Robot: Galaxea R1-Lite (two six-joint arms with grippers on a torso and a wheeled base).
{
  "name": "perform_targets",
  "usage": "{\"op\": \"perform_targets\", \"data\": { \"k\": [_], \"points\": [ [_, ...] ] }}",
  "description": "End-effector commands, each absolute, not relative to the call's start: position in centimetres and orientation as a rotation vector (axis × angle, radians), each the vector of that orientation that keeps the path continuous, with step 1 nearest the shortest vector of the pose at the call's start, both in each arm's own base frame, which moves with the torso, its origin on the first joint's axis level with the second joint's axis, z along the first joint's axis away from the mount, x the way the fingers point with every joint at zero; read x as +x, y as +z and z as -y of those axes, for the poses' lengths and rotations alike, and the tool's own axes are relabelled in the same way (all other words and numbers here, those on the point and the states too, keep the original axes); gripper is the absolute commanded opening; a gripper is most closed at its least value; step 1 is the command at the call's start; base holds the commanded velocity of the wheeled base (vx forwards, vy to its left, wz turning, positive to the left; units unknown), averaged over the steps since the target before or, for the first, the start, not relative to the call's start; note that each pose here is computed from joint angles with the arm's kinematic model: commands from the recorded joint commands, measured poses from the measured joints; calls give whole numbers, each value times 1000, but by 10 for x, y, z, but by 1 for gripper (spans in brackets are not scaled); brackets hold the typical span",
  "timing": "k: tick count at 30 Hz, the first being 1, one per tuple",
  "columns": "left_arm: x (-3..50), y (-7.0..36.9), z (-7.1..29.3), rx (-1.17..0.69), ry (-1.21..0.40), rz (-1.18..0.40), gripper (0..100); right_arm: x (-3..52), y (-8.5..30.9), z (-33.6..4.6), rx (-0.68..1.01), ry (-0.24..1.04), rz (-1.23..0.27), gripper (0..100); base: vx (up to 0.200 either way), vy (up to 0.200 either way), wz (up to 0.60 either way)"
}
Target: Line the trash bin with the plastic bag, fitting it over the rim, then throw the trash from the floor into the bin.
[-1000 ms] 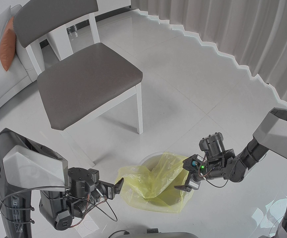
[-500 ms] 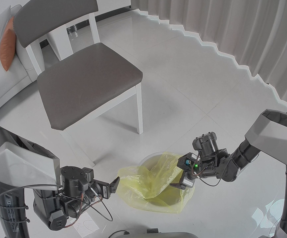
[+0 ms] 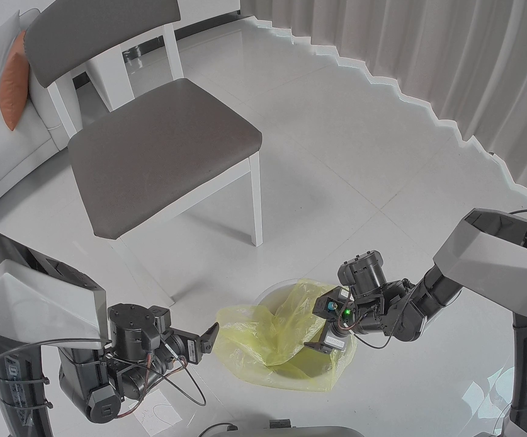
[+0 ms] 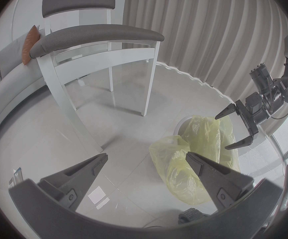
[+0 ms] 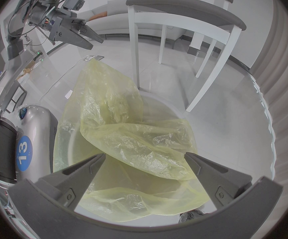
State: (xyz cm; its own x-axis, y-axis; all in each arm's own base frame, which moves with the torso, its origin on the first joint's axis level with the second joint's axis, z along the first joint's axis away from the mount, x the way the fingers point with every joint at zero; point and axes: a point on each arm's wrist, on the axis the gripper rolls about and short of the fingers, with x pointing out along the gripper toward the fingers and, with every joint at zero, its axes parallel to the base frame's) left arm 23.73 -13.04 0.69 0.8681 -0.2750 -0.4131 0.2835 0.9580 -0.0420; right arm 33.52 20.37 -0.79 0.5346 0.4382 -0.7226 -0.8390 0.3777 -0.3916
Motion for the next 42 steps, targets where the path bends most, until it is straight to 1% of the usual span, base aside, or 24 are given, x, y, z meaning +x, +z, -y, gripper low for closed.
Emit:
{"op": "perform_targets", "data": {
  "k": [1, 4, 5, 7, 9, 10, 17, 25, 33, 39, 42],
  "points": [
    [238, 9, 131, 13, -295, -410, 100, 338, -17, -205, -829, 877, -580, 100, 0, 0, 0],
    [238, 9, 131, 13, -293, -410, 100, 340, -18, -206, -832, 879, -575, 100, 0, 0, 0],
    [238, 9, 131, 13, -293, -410, 100, 341, -18, -206, -831, 877, -574, 0, 0, 0, 0],
    [238, 9, 131, 13, -293, -410, 100, 341, -19, -206, -832, 876, -576, 0, 0, 0, 0],
    [238, 9, 131, 13, -293, -412, 100, 343, -20, -208, -843, 851, -578, 0, 0, 0, 0],
    [238, 8, 131, 13, -291, -415, 100, 344, -18, -207, -858, 818, -579, 0, 0, 0, 0],
    [239, 7, 129, 10, -286, -418, 100, 345, -11, -207, -859, 799, -565, 0, 0, 0, 0],
    [234, 7, 127, 4, -278, -435, 100, 347, 22, -203, -841, 758, -490, 0, 0, 0, 0],
    [233, 9, 126, 3, -274, -429, 100, 373, 56, -192, -806, 672, -388, 0, 0, 0, 0],
    [231, 12, 127, 6, -260, -416, 100, 393, 70, -180, -781, 621, -341, 0, 0, 0, 0],
    [231, 14, 127, 5, -261, -410, 100, 397, 71, -177, -778, 612, -338, 0, 0, 0, 0]
  ]
}}
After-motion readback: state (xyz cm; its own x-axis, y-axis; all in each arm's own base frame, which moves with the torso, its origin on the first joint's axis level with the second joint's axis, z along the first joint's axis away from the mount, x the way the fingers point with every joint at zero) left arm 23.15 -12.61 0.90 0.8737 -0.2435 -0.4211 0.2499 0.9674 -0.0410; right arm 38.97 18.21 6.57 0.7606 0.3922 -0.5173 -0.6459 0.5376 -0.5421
